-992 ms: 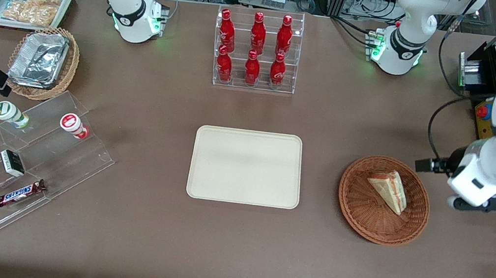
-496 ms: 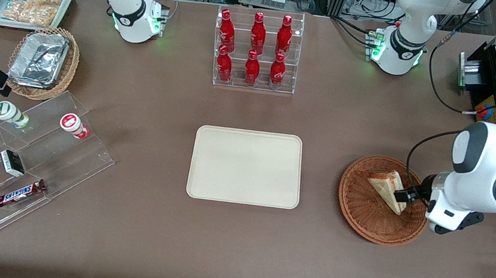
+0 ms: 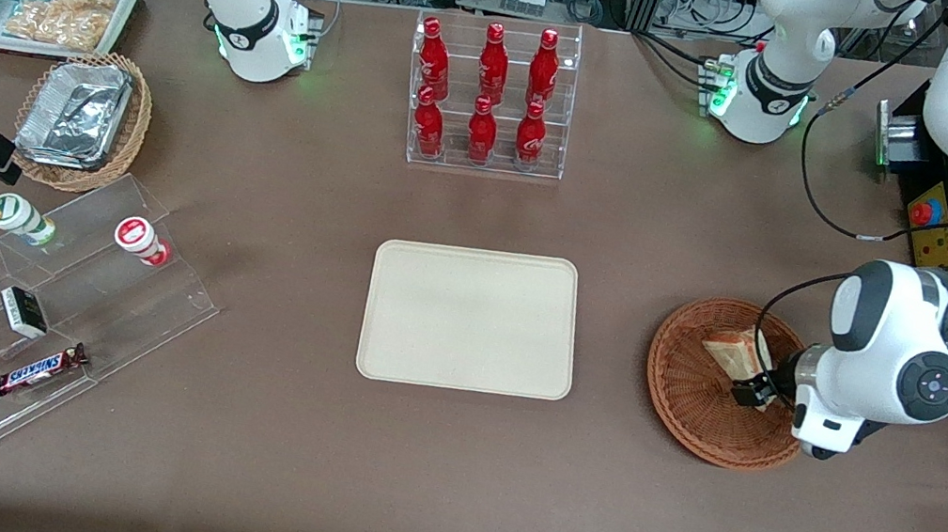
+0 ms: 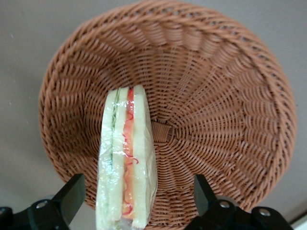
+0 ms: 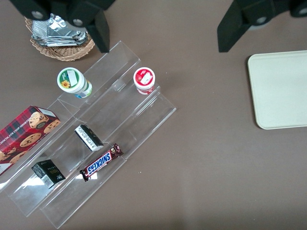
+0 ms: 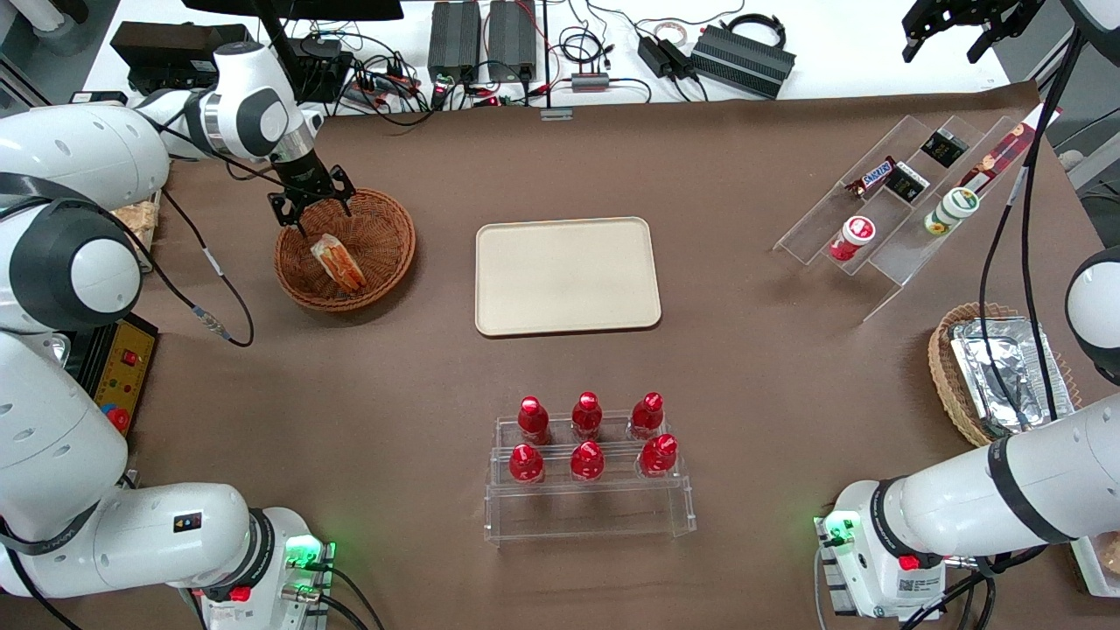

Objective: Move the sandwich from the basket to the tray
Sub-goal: 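Close the left gripper on the wrapped sandwich and lift it, then carry the sandwich with the left gripper over the cream tray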

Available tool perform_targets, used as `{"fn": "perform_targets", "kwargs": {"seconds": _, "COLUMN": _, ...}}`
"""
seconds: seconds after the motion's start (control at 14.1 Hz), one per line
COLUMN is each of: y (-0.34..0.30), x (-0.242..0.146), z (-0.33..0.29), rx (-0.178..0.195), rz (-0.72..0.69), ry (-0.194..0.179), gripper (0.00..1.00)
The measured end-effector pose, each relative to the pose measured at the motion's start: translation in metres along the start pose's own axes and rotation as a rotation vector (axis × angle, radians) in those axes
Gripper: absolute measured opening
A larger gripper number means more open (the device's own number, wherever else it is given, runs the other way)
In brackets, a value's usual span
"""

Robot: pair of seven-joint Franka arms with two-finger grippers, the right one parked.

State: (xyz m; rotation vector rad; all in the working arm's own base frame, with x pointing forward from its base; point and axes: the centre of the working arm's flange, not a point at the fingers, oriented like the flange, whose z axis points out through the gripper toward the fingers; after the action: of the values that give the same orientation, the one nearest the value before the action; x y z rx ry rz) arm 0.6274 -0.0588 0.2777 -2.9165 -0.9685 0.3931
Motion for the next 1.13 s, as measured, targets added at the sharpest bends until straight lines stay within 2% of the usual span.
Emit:
{"fn": "perform_targets", "kwargs": {"seconds": 0.21, "y": -0.003, "x": -0.006, "z": 0.02, "rx": 0.027, "rz": -0.015, "ry": -0.031, "gripper": 1.0}}
{"fn": "perform_targets", "kwargs": {"seconds": 0.43, "y": -0.008, "x": -0.009, "z": 0.033, "rx": 0.042, "rz": -0.022, "ry": -0.047, "gripper": 1.0}}
{"fn": "perform_targets", "kwargs": {"seconds": 0.71, "y": -0.012, "x": -0.011, "z": 0.057, "rx": 0.014, "rz": -0.041, "ry": -0.02, "gripper": 1.0}}
{"fn": "perform_targets", "kwargs": {"seconds": 0.78, "y": -0.013, "x": -0.012, "z": 0.062, "rx": 0.01, "rz": -0.057, "ry": -0.016, "gripper": 0.97}}
{"fn": "perform_targets", "kwargs": {"seconds": 1.06, "y": -0.012, "x": -0.012, "z": 0.059, "rx": 0.001, "rz": -0.091, "ry": -0.006, "gripper": 0.51}}
{"fn": "perform_targets", "kwargs": {"seconds": 1.13, "y": -0.011, "x": -0.012, "z": 0.057, "rx": -0.001, "rz": -0.09, "ry": -0.004, "gripper": 0.43}}
